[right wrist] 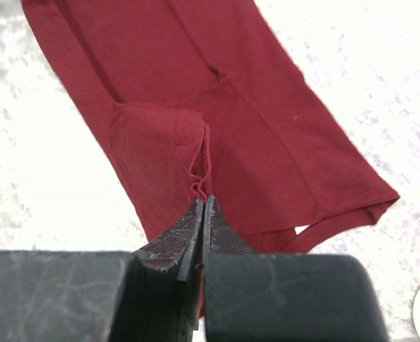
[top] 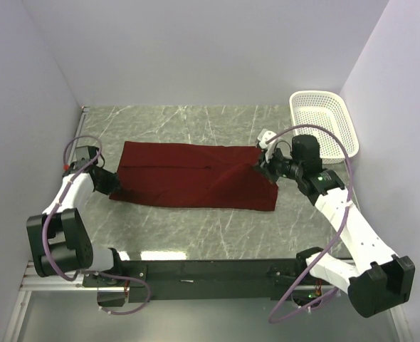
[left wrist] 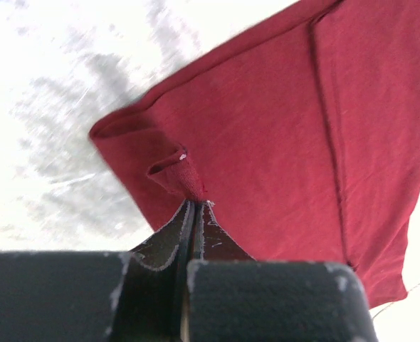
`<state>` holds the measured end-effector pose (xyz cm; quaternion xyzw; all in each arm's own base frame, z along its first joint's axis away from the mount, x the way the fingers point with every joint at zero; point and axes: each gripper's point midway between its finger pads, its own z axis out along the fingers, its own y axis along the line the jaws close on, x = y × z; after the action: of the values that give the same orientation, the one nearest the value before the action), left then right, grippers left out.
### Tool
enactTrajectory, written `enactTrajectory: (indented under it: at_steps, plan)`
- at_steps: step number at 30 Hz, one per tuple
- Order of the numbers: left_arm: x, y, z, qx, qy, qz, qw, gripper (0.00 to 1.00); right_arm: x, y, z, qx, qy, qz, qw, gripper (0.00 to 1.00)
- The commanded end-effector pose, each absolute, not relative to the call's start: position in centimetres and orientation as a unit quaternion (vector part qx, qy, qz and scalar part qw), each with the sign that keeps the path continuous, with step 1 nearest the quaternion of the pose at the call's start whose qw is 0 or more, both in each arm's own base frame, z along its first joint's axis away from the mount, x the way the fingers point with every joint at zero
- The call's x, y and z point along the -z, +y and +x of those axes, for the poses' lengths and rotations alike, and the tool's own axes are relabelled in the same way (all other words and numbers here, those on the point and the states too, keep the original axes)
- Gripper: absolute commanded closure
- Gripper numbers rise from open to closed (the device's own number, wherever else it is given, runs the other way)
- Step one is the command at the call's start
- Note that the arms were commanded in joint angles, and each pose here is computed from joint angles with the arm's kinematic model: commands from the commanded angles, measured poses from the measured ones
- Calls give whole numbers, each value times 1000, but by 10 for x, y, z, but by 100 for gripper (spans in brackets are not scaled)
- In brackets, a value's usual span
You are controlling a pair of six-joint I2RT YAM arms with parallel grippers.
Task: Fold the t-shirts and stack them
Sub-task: Fold the tshirt
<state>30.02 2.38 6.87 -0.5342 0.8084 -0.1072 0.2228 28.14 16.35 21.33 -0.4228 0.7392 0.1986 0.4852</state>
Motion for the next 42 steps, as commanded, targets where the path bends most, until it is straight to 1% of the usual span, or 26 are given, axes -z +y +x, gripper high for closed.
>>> enactTrajectory:
  at_steps: [1, 11, 19, 42]
  plan:
    - [-85, 31, 325, 118, 805, -524, 253, 99, -249, 167, 300, -197, 715, -413, 529, 100]
    - [-73, 35, 341, 109, 810, -524, 238, 99, -245, 167, 320, -189, 730, -401, 519, 100]
    - [-67, 42, 340, 90, 810, -530, 234, 99, -246, 165, 328, -183, 732, -395, 524, 100]
    - [-61, 47, 346, 85, 810, -533, 227, 99, -244, 163, 346, -178, 741, -383, 522, 100]
